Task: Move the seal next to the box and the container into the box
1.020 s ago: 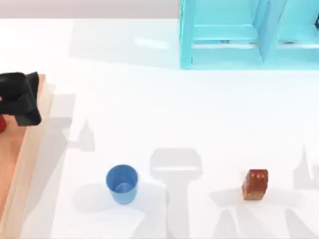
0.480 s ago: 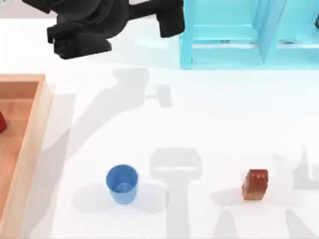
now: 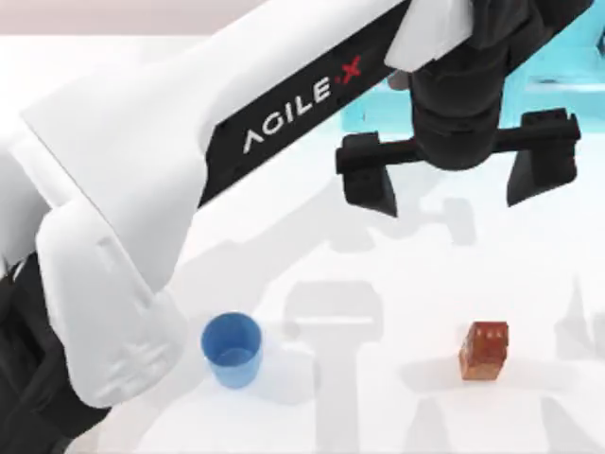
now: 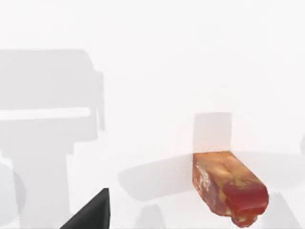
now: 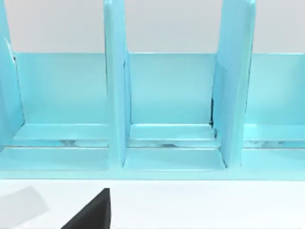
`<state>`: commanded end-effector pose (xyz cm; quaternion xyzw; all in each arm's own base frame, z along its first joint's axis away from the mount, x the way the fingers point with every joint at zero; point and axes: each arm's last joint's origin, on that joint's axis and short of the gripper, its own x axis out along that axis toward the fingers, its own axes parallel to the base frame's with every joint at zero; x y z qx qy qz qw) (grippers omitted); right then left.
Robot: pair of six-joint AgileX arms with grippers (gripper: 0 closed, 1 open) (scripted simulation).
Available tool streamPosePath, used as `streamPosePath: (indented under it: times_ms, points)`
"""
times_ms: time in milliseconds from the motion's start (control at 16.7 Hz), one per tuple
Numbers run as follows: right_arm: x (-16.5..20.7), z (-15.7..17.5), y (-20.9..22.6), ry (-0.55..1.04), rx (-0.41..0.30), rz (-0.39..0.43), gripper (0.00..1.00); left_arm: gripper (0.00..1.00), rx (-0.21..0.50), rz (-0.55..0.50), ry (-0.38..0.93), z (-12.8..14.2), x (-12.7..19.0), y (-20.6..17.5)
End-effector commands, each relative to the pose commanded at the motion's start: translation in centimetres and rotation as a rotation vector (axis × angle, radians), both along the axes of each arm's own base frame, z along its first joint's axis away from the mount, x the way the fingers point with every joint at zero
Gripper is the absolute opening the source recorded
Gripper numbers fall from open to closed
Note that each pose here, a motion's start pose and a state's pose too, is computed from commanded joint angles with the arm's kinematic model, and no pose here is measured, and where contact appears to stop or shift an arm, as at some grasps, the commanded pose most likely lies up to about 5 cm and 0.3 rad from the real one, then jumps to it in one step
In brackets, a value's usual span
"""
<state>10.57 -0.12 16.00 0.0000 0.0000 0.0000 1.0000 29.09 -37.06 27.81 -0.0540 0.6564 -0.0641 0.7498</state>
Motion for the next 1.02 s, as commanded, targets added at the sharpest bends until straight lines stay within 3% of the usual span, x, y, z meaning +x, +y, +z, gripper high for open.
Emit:
streamPosePath:
  times_ms: [180, 420, 1020]
  points:
    - [0.0, 0.0, 0.0, 0.000, 0.000, 0.000, 1.00, 1.00, 0.083, -0.003, 0.074, -3.9, -1.9, -3.9]
    - [0.0, 0.0, 0.0, 0.000, 0.000, 0.000, 1.00, 1.00, 0.155, -0.005, 0.123, -7.3, -4.1, -6.5]
    - [0.0, 0.0, 0.0, 0.000, 0.000, 0.000, 1.00, 1.00, 0.167, -0.004, 0.129, -8.4, -4.2, -6.9]
